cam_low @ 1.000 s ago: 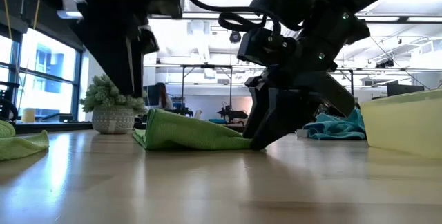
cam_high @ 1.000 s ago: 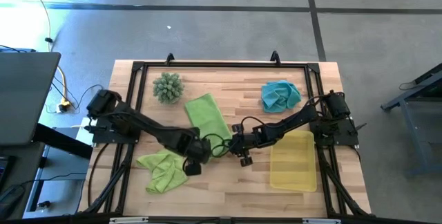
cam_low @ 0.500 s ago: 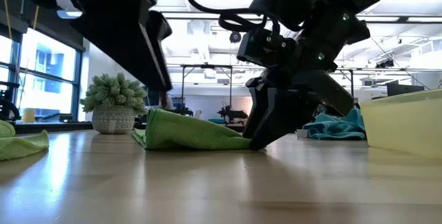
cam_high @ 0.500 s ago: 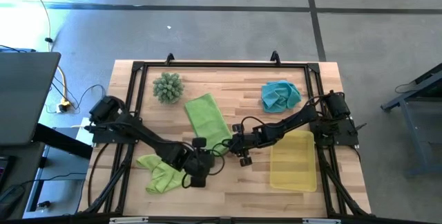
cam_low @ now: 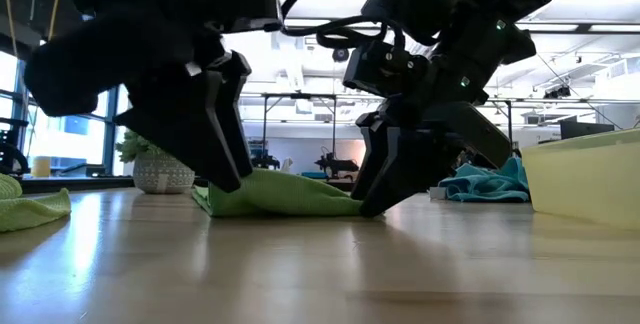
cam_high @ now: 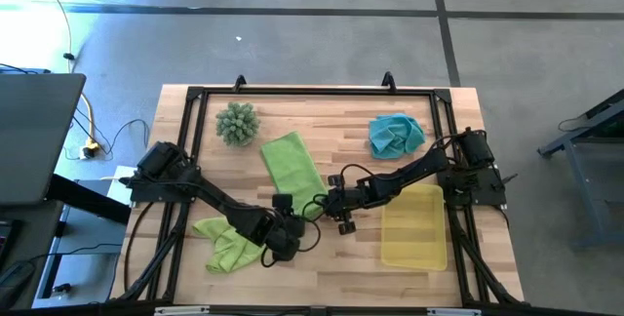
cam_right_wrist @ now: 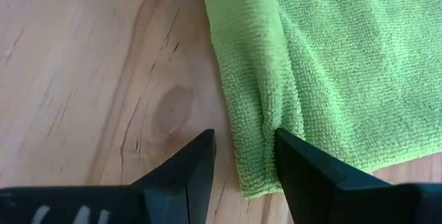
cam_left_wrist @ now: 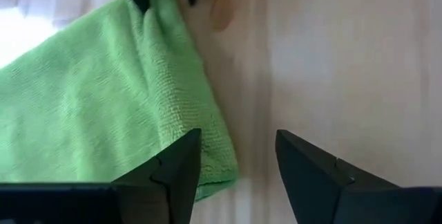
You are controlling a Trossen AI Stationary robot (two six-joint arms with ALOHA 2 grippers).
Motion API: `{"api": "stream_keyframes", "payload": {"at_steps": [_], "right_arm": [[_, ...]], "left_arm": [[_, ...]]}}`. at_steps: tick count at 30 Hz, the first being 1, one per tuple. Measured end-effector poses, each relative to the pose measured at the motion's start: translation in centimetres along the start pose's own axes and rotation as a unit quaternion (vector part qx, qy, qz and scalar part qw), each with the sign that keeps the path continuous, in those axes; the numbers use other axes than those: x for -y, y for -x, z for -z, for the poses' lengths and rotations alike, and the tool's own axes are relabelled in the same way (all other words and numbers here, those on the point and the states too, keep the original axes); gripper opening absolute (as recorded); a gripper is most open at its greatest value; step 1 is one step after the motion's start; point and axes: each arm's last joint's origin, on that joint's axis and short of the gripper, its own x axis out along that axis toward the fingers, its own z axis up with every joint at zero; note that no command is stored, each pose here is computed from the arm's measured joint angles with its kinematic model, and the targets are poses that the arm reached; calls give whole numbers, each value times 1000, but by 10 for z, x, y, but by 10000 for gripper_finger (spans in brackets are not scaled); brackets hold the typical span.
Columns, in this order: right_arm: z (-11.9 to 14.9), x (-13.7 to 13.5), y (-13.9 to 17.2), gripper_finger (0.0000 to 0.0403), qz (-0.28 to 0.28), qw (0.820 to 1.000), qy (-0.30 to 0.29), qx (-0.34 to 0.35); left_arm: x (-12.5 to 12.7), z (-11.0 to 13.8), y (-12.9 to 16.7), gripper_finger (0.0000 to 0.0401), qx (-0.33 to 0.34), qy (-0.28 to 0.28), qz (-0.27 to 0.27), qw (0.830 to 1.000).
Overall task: Roll microfiber towels into tight, uniform cylinder then place into a basket
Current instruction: Roll the green cloth
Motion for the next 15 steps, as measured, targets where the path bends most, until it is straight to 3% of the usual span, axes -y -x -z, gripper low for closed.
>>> {"api": "stream_keyframes", "payload": {"at_steps": [9, 15], "right_arm": [[-1, 0, 0, 144, 0, 1000, 0, 5], [-1, 0, 0, 144, 1, 1000, -1, 5]], "left_arm": [[-9, 6, -8, 177, -15, 4, -25, 1000], [-16, 15, -16, 177, -34, 55, -28, 998]]}}
